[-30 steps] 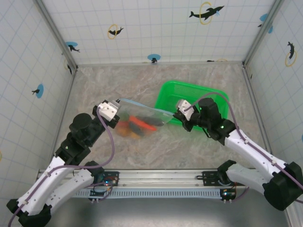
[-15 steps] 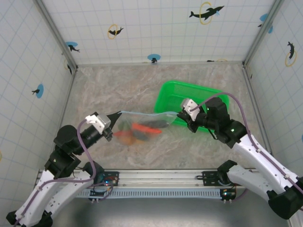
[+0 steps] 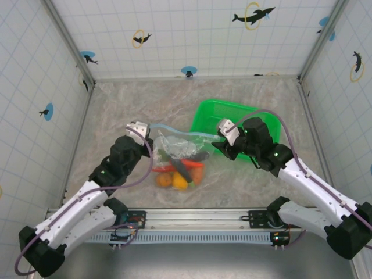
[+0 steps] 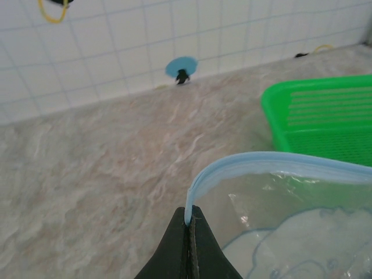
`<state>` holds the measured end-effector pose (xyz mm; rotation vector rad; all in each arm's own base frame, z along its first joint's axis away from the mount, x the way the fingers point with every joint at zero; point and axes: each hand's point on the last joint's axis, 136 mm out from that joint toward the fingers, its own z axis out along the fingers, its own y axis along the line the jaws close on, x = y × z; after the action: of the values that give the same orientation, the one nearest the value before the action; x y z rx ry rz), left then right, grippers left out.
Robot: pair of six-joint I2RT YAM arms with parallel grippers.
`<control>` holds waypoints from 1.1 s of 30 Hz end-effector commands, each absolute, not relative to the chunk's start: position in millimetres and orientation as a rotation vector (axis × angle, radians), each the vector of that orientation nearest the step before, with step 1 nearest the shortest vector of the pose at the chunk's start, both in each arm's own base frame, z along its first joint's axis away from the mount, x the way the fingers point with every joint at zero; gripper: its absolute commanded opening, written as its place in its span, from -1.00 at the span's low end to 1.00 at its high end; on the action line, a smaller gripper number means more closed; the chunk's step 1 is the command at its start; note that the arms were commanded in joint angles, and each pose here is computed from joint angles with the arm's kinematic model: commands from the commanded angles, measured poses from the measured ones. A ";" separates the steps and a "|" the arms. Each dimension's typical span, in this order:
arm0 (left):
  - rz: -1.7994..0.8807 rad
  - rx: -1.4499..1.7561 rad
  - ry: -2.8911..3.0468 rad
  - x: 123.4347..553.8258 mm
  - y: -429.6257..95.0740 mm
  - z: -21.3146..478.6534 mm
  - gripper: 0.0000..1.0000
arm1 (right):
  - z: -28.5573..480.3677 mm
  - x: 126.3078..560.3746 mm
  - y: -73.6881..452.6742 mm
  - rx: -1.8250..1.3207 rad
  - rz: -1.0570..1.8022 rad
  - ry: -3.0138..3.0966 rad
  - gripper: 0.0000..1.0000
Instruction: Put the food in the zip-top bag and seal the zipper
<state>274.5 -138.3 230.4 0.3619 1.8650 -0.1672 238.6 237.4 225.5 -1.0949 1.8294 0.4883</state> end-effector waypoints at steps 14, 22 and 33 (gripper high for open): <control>0.021 -0.451 1.956 337.9 -6.7 163.5 -1.00 | 264.6 311.6 157.3 -0.395 0.199 1.886 0.25; -0.103 -0.287 2.151 402.2 -49.0 126.7 -1.00 | 240.5 343.7 81.9 0.029 0.057 2.040 0.27; -0.010 -0.430 2.075 393.7 -12.7 137.7 0.44 | 153.4 325.5 -41.1 0.717 -0.078 2.102 0.39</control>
<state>400.5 -27.7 107.9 -0.3856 2.1878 -0.0564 338.1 -22.4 178.3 0.5153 2.1052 -0.0686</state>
